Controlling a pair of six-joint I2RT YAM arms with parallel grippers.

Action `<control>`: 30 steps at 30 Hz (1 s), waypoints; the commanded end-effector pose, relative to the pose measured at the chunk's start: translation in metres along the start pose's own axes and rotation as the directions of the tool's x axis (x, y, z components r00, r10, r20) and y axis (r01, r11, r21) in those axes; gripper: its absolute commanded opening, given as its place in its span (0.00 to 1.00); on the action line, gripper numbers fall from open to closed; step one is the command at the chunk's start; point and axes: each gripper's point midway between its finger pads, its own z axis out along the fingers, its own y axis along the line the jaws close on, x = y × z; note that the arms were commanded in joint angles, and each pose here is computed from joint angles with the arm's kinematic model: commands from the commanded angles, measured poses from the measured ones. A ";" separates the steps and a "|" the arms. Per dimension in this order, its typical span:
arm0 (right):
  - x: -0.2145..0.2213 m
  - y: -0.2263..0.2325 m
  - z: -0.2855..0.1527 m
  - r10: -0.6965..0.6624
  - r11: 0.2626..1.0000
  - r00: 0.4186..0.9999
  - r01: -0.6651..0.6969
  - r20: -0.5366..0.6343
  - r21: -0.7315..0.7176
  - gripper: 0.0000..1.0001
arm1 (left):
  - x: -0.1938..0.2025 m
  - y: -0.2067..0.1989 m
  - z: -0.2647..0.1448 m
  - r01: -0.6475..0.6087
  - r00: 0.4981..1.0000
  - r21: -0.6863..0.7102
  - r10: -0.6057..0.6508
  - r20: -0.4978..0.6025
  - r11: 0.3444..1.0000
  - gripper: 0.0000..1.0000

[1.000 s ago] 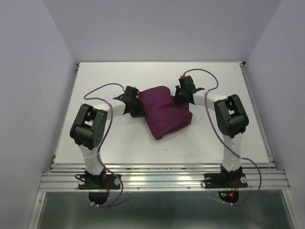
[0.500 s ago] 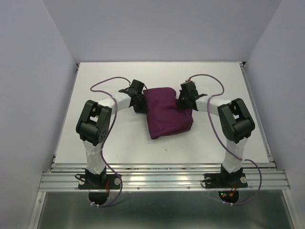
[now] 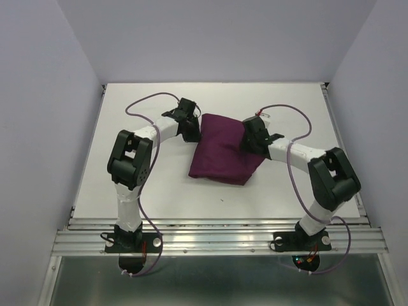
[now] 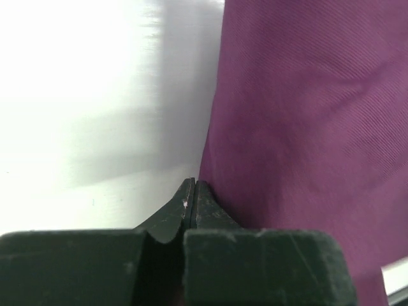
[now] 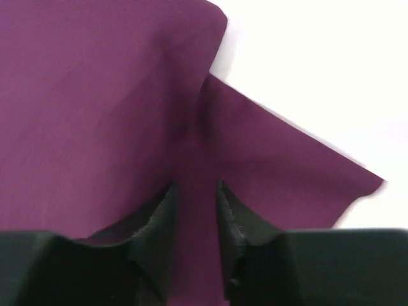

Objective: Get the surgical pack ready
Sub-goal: Pack the surgical kit at the center of the board.

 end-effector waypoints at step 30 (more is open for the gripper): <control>0.017 -0.110 -0.015 0.055 0.983 0.998 -0.052 -0.011 0.175 0.63 | 0.030 0.029 -0.036 0.022 1.000 0.080 -0.021 -0.015 0.997 0.00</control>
